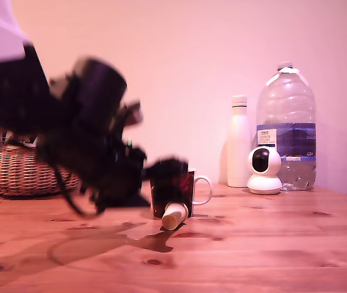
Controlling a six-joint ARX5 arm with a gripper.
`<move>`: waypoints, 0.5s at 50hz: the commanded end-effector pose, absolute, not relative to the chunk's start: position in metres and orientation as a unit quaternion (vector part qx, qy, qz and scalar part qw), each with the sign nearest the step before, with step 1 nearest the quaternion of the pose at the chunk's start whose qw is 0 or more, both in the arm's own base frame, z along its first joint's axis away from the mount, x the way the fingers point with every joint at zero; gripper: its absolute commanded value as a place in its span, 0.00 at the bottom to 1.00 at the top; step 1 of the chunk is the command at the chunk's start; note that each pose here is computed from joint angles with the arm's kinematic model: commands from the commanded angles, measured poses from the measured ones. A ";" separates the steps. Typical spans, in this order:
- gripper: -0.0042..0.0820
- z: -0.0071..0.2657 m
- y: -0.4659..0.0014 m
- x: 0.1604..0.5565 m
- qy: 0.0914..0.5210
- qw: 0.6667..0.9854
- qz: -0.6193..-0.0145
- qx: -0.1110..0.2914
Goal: Pick up the coffee capsules from the table one by one and drop them inside the nearest coffee cup
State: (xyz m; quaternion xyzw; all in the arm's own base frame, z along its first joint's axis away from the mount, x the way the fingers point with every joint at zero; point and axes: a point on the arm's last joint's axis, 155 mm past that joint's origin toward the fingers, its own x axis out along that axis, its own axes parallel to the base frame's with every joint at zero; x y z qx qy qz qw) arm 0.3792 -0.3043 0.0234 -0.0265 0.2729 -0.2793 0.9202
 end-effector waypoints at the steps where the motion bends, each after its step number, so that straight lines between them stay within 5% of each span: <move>1: 0.71 0.020 -0.306 0.380 0.272 0.920 -0.283 -0.023; 15: 0.70 0.008 -0.312 0.378 0.287 0.910 -0.297 -0.018; 25: 0.57 0.004 -0.311 0.376 0.293 0.908 -0.298 -0.004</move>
